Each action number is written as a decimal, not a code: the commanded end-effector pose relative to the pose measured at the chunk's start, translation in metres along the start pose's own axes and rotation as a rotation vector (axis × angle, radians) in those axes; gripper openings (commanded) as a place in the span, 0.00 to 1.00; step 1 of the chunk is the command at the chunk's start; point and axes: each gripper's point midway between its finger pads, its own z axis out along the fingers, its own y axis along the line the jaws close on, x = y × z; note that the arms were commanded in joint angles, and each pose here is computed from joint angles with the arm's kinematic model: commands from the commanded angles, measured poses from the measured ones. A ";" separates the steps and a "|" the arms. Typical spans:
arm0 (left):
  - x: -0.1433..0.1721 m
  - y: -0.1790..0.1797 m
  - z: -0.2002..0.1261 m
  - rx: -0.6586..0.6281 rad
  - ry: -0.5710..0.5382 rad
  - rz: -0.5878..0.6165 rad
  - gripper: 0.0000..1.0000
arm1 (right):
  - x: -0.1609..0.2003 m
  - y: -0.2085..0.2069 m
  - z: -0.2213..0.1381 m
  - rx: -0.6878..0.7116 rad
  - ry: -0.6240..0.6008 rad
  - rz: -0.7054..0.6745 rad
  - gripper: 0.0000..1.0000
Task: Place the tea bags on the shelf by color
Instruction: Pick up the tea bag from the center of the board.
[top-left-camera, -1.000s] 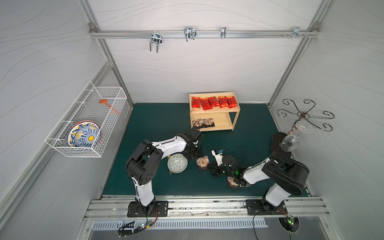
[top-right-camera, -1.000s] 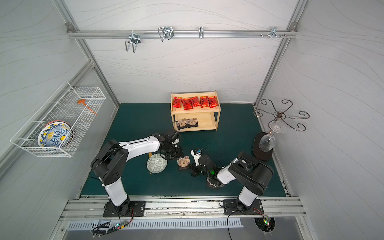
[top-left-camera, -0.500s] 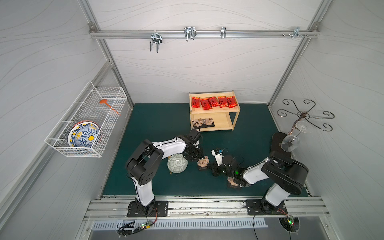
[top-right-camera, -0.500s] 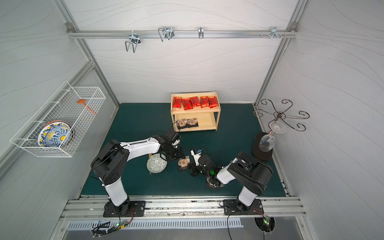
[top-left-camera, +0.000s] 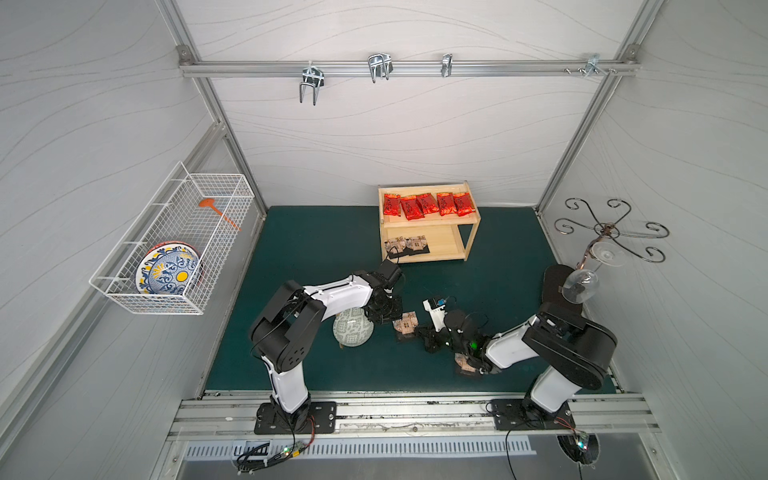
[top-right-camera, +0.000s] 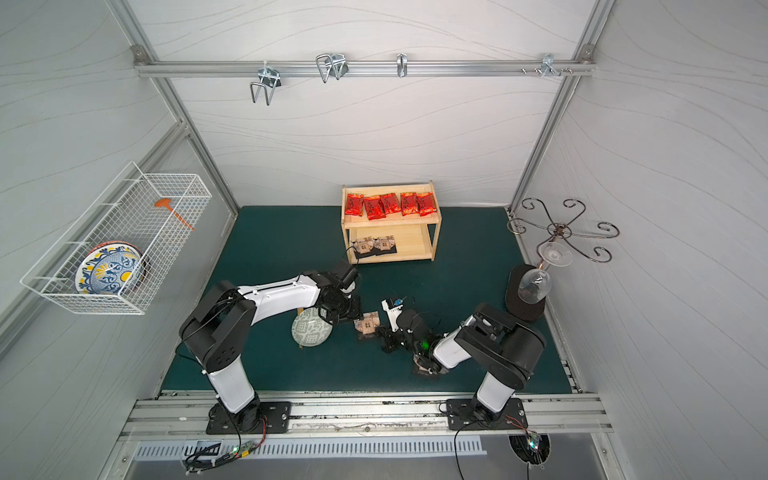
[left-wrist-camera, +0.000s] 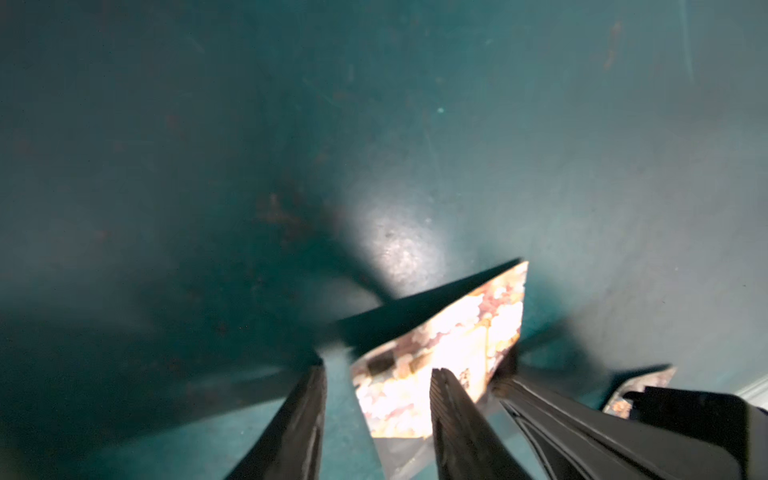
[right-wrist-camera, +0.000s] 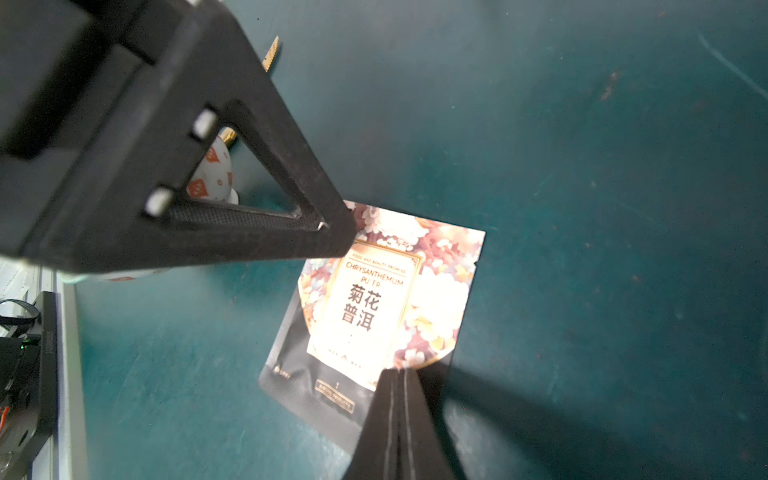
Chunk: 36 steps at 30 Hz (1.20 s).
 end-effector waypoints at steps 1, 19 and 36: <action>-0.002 -0.021 0.005 0.097 0.004 0.014 0.44 | 0.019 -0.010 0.001 0.030 0.071 0.018 0.05; 0.001 -0.019 0.011 0.108 0.021 0.010 0.06 | 0.022 -0.012 -0.001 0.034 0.073 0.025 0.05; -0.033 -0.075 -0.081 0.449 -0.177 -0.068 0.00 | -0.072 0.002 -0.083 0.095 -0.194 0.184 0.30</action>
